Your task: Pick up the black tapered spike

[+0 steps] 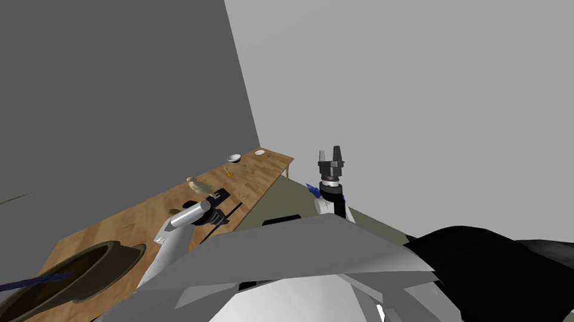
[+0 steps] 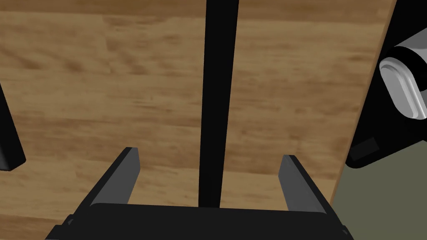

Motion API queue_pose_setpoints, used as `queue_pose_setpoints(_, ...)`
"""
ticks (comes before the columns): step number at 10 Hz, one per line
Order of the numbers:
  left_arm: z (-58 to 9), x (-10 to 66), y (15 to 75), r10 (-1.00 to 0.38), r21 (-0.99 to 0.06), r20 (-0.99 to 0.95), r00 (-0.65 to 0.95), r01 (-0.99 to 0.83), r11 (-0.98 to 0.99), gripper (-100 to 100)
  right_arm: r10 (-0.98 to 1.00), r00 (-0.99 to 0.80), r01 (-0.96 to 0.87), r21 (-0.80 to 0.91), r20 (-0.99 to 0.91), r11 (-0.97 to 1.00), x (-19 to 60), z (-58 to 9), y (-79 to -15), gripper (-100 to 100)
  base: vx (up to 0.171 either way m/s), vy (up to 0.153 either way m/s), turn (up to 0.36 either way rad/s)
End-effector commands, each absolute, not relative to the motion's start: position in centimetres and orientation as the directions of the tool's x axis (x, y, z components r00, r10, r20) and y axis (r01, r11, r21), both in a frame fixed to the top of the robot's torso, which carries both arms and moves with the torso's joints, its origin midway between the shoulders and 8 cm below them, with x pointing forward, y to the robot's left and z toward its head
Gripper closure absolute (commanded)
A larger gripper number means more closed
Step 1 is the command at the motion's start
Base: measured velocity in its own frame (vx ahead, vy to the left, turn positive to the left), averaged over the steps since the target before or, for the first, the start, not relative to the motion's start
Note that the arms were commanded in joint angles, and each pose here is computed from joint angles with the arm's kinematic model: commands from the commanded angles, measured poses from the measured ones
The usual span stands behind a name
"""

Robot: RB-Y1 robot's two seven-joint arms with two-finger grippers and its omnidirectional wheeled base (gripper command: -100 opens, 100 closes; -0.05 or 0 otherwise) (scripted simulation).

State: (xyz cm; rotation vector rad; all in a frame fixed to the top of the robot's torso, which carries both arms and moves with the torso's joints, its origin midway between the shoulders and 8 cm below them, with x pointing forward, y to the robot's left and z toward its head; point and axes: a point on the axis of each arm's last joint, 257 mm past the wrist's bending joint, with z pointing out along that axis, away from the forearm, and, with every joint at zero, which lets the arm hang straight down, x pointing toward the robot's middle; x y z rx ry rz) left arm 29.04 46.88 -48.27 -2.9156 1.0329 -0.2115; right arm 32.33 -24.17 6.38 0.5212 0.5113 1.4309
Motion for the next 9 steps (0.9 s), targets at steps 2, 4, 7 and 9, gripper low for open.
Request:
queue_pose_setpoints(2, -48.7, 27.6, 47.3, -0.609, -0.034, 0.091, 0.788, -0.609, -0.793, -100, 0.997, 0.073, -0.783, 0.618, -0.019, 0.069, 32.3, 6.4, -24.2, 0, -0.005, 0.02, -0.103)
queue_pose_setpoints(4, -48.7, 27.6, 47.2, -0.608, -0.034, 0.091, 0.788, -0.608, -0.793, -100, 0.997, 0.073, -0.783, 0.618, -0.019, 0.069, 32.3, 6.4, -24.2, 0, -0.004, 0.017, -0.051)
queue_pose_setpoints(7, -50.2, 27.2, 46.5, -0.611, -0.031, 0.089, 0.787, -0.611, -0.791, -100, 0.997, 0.073, -0.783, 0.618, -0.019, 0.069, 32.3, 6.4, -24.2, 0, 0.014, 0.012, 0.011)
queue_pose_setpoints(9, -51.2, 27.0, 46.0, -0.613, -0.031, 0.089, 0.785, -0.613, -0.789, -100, 0.997, 0.073, -0.783, 0.618, -0.019, 0.069, 32.3, 6.4, -24.2, 0, 0.031, 0.023, 0.009)
